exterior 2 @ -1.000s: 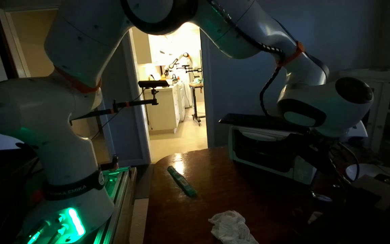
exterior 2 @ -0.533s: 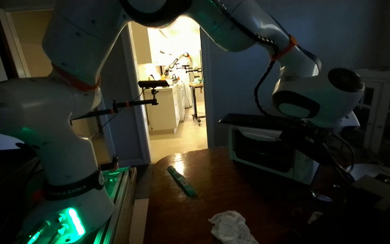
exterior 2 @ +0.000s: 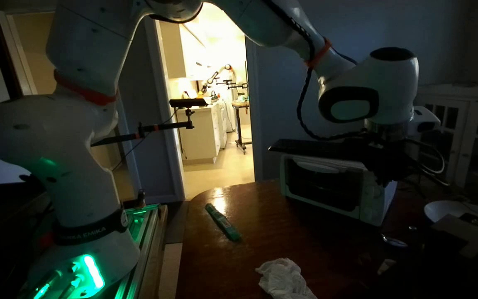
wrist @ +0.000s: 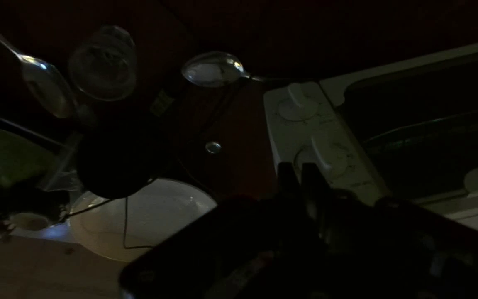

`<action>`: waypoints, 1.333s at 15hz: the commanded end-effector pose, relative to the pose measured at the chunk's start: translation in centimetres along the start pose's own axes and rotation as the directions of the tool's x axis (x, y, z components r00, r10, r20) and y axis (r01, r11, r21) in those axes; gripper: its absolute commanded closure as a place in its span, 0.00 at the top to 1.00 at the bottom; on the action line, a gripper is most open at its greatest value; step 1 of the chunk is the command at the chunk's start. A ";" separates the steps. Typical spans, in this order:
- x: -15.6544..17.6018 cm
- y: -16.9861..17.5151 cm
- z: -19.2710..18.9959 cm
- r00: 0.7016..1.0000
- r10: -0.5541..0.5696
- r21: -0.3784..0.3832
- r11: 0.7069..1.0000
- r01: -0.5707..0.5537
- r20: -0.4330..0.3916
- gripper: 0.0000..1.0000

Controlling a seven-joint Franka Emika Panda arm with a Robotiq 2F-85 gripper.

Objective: Turn the top knob to the left.

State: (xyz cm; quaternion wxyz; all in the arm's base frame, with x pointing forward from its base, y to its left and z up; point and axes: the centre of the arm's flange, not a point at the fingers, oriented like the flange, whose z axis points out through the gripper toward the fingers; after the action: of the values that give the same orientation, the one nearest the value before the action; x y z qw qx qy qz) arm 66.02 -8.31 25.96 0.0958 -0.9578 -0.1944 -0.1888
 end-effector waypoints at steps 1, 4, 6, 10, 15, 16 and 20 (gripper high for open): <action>-1.2 -3.0 -4.2 0.994 0.054 -0.131 0.991 -0.040 0.100 0.42; -1.6 -4.4 -6.4 0.985 0.101 -0.198 0.978 -0.072 0.141 0.64; -1.9 -5.4 -7.7 0.986 0.114 -0.216 0.973 -0.085 0.126 0.80; -2.2 -8.0 -9.5 0.982 0.169 -0.189 0.970 -0.150 0.086 1.00; -3.3 -10.9 -10.8 0.950 0.305 -0.231 0.931 -0.282 0.072 1.00; -3.5 -11.1 -10.9 0.945 0.318 -0.244 0.925 -0.292 0.074 1.00; -2.8 -10.1 -10.4 0.951 0.304 -0.226 0.932 -0.283 0.061 1.00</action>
State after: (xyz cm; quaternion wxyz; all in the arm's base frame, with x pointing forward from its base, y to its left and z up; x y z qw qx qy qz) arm 56.13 -2.74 35.43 0.0096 -0.9887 -0.0319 -0.1464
